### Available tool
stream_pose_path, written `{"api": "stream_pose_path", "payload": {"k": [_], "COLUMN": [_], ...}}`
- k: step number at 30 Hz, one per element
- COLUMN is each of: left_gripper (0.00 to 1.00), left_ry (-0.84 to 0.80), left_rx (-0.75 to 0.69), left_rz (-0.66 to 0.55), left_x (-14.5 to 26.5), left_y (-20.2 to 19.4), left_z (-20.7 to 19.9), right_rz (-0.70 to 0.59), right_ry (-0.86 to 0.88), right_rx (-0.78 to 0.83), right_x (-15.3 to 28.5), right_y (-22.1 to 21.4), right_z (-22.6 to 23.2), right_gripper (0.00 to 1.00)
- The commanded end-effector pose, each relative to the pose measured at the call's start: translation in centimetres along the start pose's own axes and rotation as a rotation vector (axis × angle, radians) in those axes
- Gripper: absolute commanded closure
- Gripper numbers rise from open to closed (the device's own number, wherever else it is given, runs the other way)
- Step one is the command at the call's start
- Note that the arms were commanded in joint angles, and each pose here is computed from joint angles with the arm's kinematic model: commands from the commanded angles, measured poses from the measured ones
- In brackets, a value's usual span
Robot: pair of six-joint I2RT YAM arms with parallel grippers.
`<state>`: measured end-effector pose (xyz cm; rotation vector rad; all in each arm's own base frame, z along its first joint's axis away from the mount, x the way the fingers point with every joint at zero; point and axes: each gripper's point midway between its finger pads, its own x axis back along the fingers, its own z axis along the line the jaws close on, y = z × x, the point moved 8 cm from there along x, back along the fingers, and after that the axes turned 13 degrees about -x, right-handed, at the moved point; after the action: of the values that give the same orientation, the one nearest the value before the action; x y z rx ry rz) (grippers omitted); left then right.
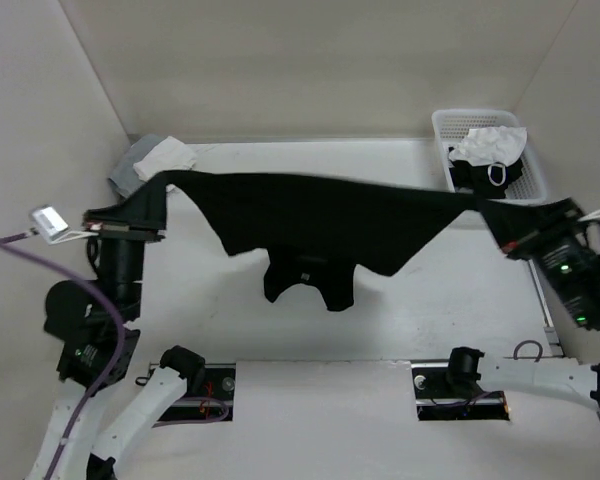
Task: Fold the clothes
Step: Flatten the tank top out
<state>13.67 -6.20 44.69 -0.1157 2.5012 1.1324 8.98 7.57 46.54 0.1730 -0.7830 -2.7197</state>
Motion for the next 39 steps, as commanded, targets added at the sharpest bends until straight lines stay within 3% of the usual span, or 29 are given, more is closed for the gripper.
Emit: {"api": "stream_pose_path", "payload": {"k": [1,7,11,14,19,25,30,36,39], "left_gripper": [1.0,1.0,1.0,0.99,0.99,1.0,1.0,1.0,0.99], "left_ry": [0.007,0.002,0.051,0.133,0.227,0.247,0.197,0.109,0.081], "left_rx": [-0.044,-0.084,-0.147,-0.22,-0.241,-0.21,-0.169,-0.191,-0.21], "left_rz": [-0.154,-0.278,-0.269,-0.215,-0.099,-0.066,-0.083,-0.192,-0.224], "left_x": [0.2,-1.2,-4.0,-8.3,-13.9,-21.8,-24.8,-24.0,-23.3], "left_y": [5.4,10.0,9.1,6.3,1.3,1.4,3.7,7.8,8.7], "left_z": [-2.0,-4.4,-4.0,-2.2,1.8,5.2,5.1,2.3,1.8], "right_rz": [-0.102,-0.215,-0.311,-0.301,-0.096,-0.106,-0.196,-0.277,-0.255], "right_ry": [-0.057,0.102,0.103,0.095,0.076,0.042,0.102,0.216,0.223], "right_rx": [0.184,0.264,0.379,0.448,0.4,0.346,0.318,0.295,0.297], "right_x": [-0.1,-1.1,-3.9,-8.5,-18.9,-27.6,-27.5,-24.3,-23.6], "right_y": [3.0,6.7,6.1,4.4,2.9,7.4,11.0,12.8,12.6], "right_z": [1.6,8.7,10.4,10.3,6.6,5.6,7.7,10.6,10.8], "right_gripper": [1.0,1.0,1.0,1.0,1.0,1.0,1.0,1.0,1.0]}}
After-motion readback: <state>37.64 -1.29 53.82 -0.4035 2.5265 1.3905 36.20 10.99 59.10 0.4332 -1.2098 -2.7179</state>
